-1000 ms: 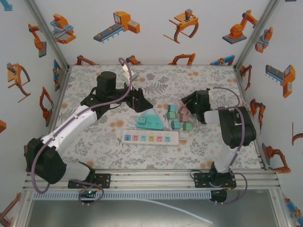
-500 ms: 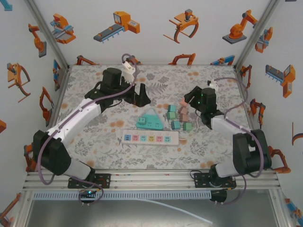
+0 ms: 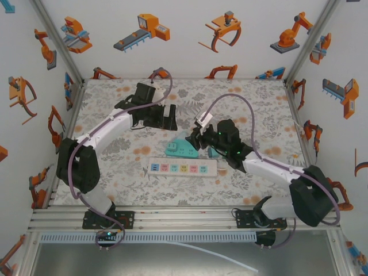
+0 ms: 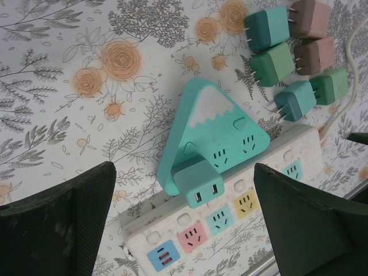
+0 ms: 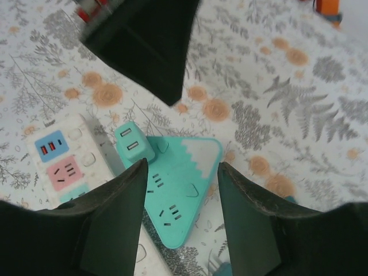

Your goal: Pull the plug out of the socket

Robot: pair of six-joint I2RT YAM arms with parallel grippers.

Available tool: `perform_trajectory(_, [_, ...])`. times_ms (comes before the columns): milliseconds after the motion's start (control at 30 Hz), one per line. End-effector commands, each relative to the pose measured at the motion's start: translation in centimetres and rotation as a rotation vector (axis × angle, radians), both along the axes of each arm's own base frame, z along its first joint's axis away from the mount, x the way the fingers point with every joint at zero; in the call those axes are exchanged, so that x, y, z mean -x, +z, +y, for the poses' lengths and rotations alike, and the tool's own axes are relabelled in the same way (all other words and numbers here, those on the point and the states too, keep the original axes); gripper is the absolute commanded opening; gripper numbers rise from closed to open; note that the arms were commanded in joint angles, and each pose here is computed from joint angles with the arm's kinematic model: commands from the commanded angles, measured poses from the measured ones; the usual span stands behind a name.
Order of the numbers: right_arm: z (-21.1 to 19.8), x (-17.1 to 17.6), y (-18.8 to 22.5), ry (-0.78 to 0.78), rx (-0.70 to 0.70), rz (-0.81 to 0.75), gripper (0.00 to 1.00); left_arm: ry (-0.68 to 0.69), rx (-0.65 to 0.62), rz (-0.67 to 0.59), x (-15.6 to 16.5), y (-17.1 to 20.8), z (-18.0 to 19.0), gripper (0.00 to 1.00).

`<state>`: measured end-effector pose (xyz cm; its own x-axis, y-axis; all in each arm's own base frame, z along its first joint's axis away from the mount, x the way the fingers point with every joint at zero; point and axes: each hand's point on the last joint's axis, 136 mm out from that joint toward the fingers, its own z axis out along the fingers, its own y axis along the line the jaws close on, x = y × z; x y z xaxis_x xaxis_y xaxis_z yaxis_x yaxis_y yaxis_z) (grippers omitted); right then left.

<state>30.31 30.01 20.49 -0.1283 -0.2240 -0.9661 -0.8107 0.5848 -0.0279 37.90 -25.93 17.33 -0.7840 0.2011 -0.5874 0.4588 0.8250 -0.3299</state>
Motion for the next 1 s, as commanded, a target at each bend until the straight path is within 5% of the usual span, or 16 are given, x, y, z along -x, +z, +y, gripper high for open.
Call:
perform_trajectory(0, [0.3,-2.8,-2.5,-0.148,-0.076,0.226,0.50,0.076,0.053,-0.032,-0.8,3.3,1.4,0.99])
perform_trajectory(233, [-0.6,-5.9,-8.6,-0.452,-0.085,0.574,0.55,0.247,-0.041,-0.099,-1.7,5.0,4.0,0.95])
perform_trajectory(367, [-1.1,-5.8,-10.7,-0.509,-0.031,0.655,0.58,0.338,-0.180,-0.107,0.0,4.8,4.5,0.95])
perform_trajectory(467, [-0.7,-5.4,-11.4,-0.488,-0.010,0.691,0.59,0.389,-0.162,-0.070,2.1,3.7,3.8,0.95])
perform_trajectory(967, [-2.3,-5.3,-15.5,-0.591,0.056,0.737,0.60,0.245,-0.398,0.052,5.9,-3.9,0.8,0.91])
